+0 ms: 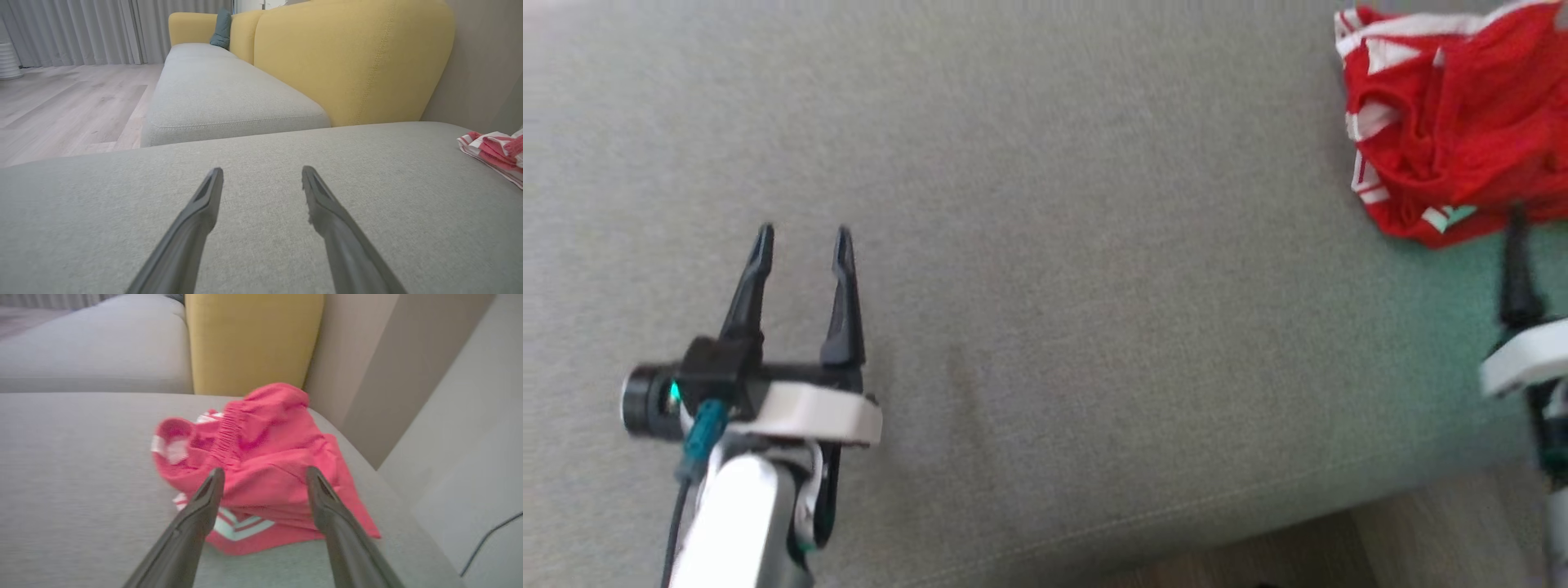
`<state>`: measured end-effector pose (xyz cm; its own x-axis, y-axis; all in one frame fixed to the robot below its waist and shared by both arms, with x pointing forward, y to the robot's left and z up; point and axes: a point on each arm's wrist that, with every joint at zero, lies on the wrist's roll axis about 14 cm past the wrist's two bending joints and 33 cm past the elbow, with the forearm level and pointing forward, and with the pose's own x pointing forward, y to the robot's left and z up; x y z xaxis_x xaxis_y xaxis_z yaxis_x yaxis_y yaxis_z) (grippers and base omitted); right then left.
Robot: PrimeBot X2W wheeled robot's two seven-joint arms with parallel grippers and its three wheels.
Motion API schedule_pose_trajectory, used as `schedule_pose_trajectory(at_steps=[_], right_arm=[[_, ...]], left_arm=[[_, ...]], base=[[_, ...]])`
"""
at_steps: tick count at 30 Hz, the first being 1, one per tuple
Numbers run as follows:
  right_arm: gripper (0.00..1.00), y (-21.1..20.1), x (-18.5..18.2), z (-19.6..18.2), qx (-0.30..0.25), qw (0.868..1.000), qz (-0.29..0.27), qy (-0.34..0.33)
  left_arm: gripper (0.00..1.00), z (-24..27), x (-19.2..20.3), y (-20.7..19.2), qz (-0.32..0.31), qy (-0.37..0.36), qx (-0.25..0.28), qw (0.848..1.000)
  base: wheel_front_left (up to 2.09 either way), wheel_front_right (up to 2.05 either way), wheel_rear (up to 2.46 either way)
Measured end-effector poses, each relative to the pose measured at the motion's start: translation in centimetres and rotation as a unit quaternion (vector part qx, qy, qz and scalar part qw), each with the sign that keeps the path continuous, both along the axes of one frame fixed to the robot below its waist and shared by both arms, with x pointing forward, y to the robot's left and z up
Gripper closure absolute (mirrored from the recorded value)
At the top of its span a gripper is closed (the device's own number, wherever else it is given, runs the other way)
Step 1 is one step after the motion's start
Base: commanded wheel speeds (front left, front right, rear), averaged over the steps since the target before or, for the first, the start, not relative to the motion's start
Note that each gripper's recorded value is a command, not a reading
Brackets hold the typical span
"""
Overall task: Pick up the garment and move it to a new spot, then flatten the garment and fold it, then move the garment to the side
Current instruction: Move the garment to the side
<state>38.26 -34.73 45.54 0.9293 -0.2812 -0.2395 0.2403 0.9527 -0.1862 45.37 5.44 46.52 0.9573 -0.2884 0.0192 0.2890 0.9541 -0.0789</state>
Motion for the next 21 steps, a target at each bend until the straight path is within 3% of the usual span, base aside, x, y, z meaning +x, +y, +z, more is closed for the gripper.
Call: schedule_pose_trajectory(at_steps=[5, 12, 21], right_arm=[[0.0, 6.3, 0.2, 2.4, 0.04, 0.996, 0.064, -0.044], [0.0, 13.9, 1.3, 4.8, 0.099, 0.98, 0.147, -0.087], [0.0, 17.3, 1.1, 6.8, 0.121, 0.968, 0.188, -0.115]], left_arm=[[0.0, 1.0, -1.9, 2.0, 0.027, -0.003, 0.007, 1.0], [0.0, 2.0, -3.8, 5.8, 0.08, -0.008, 0.014, 0.997], [0.0, 2.5, -6.2, 7.8, 0.108, -0.009, 0.02, 0.994]], base=[[0.0, 0.0, 0.0], [0.0, 0.0, 0.0], [0.0, 0.0, 0.0]])
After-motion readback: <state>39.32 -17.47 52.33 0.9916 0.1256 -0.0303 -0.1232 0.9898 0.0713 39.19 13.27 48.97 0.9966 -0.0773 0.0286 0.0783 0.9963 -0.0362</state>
